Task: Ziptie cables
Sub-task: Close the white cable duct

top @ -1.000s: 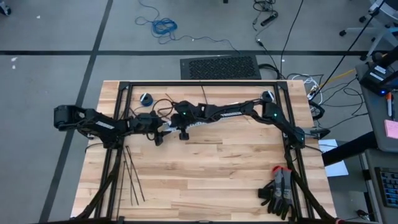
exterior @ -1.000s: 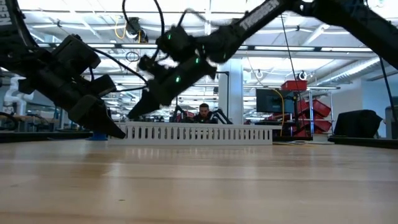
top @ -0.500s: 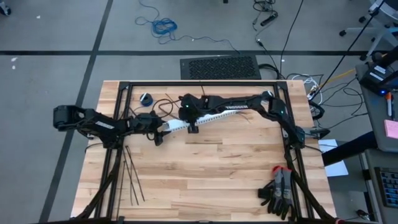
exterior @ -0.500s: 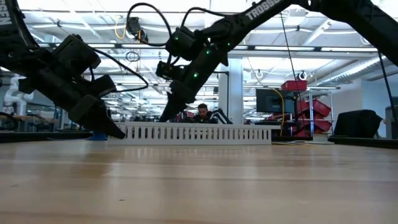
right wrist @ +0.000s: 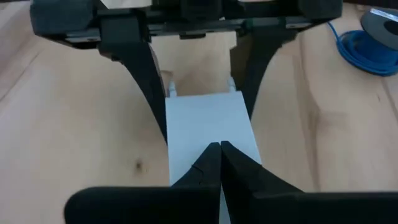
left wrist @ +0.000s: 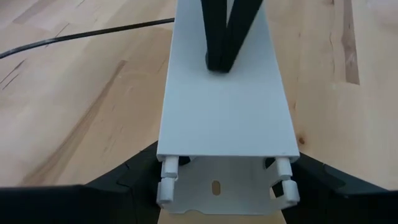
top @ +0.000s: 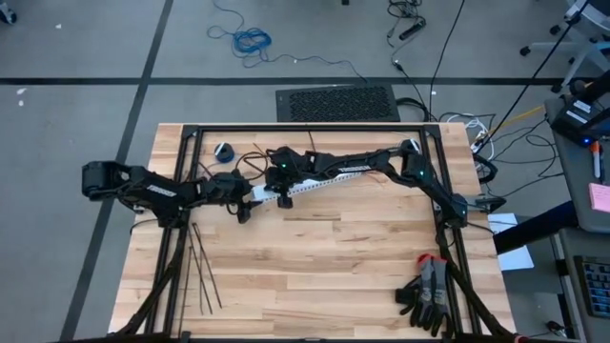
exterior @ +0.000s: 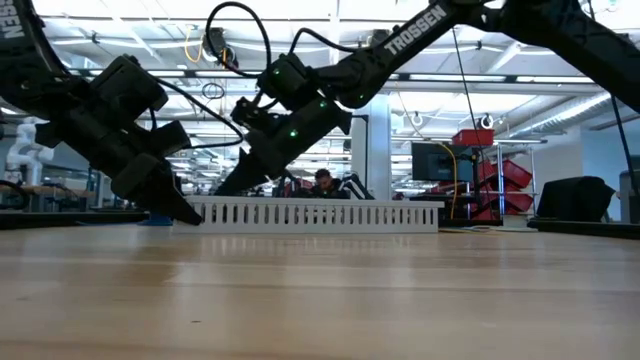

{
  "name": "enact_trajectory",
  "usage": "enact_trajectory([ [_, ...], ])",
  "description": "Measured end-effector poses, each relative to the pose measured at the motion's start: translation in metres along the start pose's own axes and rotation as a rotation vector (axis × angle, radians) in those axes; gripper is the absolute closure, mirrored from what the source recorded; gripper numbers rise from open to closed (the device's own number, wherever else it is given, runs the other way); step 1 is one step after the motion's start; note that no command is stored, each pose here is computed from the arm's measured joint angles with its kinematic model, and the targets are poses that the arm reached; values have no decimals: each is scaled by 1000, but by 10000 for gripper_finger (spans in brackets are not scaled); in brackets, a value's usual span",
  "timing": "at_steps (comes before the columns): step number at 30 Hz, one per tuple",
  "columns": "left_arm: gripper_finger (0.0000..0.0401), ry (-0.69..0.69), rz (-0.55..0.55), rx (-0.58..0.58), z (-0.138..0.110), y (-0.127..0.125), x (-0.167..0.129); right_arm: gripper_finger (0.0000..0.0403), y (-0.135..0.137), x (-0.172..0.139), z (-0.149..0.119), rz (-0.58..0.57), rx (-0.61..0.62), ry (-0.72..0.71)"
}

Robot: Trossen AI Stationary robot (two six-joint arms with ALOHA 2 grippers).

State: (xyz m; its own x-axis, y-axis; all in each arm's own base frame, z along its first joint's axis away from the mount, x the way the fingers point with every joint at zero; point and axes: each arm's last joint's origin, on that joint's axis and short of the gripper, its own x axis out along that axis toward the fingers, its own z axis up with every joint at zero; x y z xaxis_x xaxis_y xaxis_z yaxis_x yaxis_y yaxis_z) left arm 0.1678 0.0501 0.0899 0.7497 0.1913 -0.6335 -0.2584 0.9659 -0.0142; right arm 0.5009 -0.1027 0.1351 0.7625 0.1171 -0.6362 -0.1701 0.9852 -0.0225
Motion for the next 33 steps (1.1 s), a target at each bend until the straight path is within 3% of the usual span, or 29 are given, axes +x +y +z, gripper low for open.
enact_trajectory([
  [6, 153, -5, 10, 7, 1, 0, 0, 403, 12, -9, 16, -83, -70, -11],
  [12, 153, -6, -26, 51, 2, -1, 0, 403, 18, -40, 33, -141, -106, 68],
  [17, 153, -6, -73, 101, 2, -2, 0, 403, 13, -47, 19, -185, -81, 229],
  [24, 151, -18, -82, 155, 2, -2, 0, 403, 11, -51, 16, -214, -72, 282],
  [33, 91, -11, -104, 182, 5, -3, -1, 403, 16, -54, 24, -246, -107, 258],
])
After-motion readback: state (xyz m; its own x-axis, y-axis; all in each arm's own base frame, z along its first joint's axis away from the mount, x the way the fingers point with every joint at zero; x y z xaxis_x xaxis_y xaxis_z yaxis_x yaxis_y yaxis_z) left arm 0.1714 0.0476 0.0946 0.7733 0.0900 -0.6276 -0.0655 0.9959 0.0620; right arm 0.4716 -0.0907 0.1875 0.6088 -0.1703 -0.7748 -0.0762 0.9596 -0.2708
